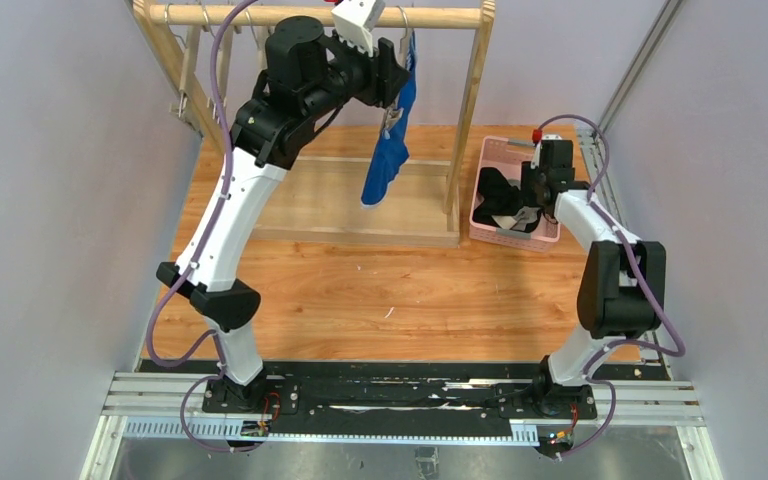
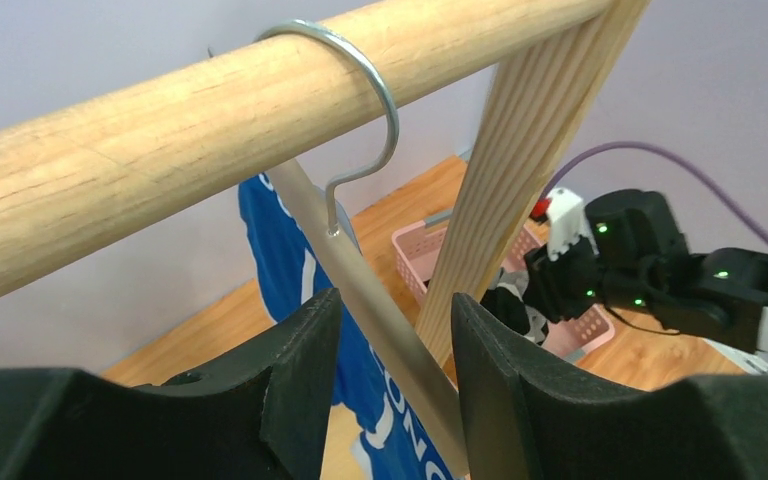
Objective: Remove the underwear clipped to the hanger
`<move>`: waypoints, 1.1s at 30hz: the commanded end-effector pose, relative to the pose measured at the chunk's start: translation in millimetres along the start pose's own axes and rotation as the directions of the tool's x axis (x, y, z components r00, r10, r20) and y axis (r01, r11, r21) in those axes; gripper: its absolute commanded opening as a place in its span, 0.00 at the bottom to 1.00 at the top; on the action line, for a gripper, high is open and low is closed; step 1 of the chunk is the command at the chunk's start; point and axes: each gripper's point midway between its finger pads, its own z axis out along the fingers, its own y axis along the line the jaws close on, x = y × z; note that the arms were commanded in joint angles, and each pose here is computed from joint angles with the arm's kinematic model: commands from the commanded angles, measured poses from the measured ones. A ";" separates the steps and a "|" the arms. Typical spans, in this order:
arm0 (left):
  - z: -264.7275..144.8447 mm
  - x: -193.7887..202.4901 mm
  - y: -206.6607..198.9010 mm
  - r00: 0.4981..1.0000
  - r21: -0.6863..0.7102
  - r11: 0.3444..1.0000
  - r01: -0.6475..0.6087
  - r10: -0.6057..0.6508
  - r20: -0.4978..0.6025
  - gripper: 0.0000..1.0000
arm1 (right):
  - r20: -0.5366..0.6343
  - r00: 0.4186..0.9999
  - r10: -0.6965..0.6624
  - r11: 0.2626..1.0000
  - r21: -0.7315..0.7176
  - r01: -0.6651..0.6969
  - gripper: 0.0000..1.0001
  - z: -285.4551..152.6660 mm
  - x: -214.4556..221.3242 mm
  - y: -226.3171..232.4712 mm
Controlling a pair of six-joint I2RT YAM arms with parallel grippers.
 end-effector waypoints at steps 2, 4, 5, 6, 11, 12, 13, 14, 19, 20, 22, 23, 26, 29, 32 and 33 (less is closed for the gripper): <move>5.7 7.6 1.2 0.999 -0.024 0.999 -0.029 0.029 -0.018 0.53 | 0.109 0.994 0.006 1.000 -0.006 -0.005 0.37 -35.2 -27.1 -1.1; 6.3 12.6 1.6 0.999 -0.027 0.999 -0.032 0.031 -0.032 0.52 | 0.153 0.988 0.005 1.000 -0.008 -0.004 0.37 -48.2 -37.0 -0.7; 6.2 14.4 2.0 0.999 -0.030 0.999 -0.033 0.032 -0.037 0.51 | 0.175 0.985 0.005 1.000 -0.010 -0.003 0.37 -54.6 -41.3 -0.4; 6.3 16.8 2.6 0.998 -0.034 0.999 -0.035 0.033 -0.044 0.51 | 0.198 0.980 0.005 1.000 -0.011 -0.003 0.37 -61.2 -46.0 -0.4; 4.9 28.3 9.3 0.996 -0.075 0.996 -0.056 0.051 -0.079 0.48 | 0.283 0.959 0.006 1.000 -0.009 -0.004 0.38 -93.3 -63.2 -1.2; 4.9 29.5 10.5 0.995 -0.082 0.995 -0.060 0.053 -0.084 0.47 | 0.297 0.955 0.006 1.000 -0.008 -0.003 0.38 -99.1 -65.7 -1.4; 5.0 31.1 12.0 0.994 -0.090 0.994 -0.066 0.058 -0.089 0.47 | 0.317 0.948 0.008 1.000 -0.012 -0.005 0.39 -106.0 -69.9 -1.1; 5.3 32.4 12.2 0.994 -0.094 0.993 -0.069 0.060 -0.093 0.46 | 0.336 0.942 0.009 1.000 -0.016 -0.004 0.39 -112.1 -73.2 -0.5; 6.2 34.6 14.5 0.992 -0.115 0.989 -0.088 0.077 -0.101 0.34 | 0.384 0.923 0.004 1.000 -0.016 0.003 0.40 -130.3 -81.1 -0.4; 6.7 34.5 14.4 0.992 -0.117 0.989 -0.090 0.079 -0.100 0.31 | 0.387 0.922 0.003 1.000 -0.015 0.003 0.40 -131.0 -81.4 -0.6; 6.9 34.9 14.0 0.992 -0.116 0.989 -0.092 0.080 -0.101 0.23 | 0.382 0.924 0.001 1.000 -0.012 0.004 0.40 -129.3 -79.4 -0.7; 6.4 33.8 14.0 0.992 -0.117 0.989 -0.094 0.083 -0.099 0.18 | 0.381 0.925 0.001 1.000 -0.014 0.005 0.40 -128.6 -79.3 0.0; 5.0 31.3 14.1 0.991 -0.123 0.987 -0.103 0.091 -0.093 0.06 | 0.367 0.930 -0.003 1.000 -0.016 0.009 0.41 -123.7 -76.5 1.8; 0.3 23.5 14.9 0.992 -0.134 0.985 -0.111 0.102 -0.075 0.00 | 0.358 0.934 -0.006 1.000 -0.016 0.013 0.41 -120.9 -75.0 2.7; -8.7 13.1 17.6 0.992 -0.159 0.980 -0.120 0.113 -0.057 0.00 | 0.357 0.934 -0.008 1.000 -0.020 0.017 0.41 -119.7 -74.1 4.3; -12.2 9.3 18.5 0.992 -0.168 0.978 -0.125 0.118 -0.050 0.00 | 0.357 0.934 -0.009 1.000 -0.024 0.019 0.41 -118.7 -73.7 5.3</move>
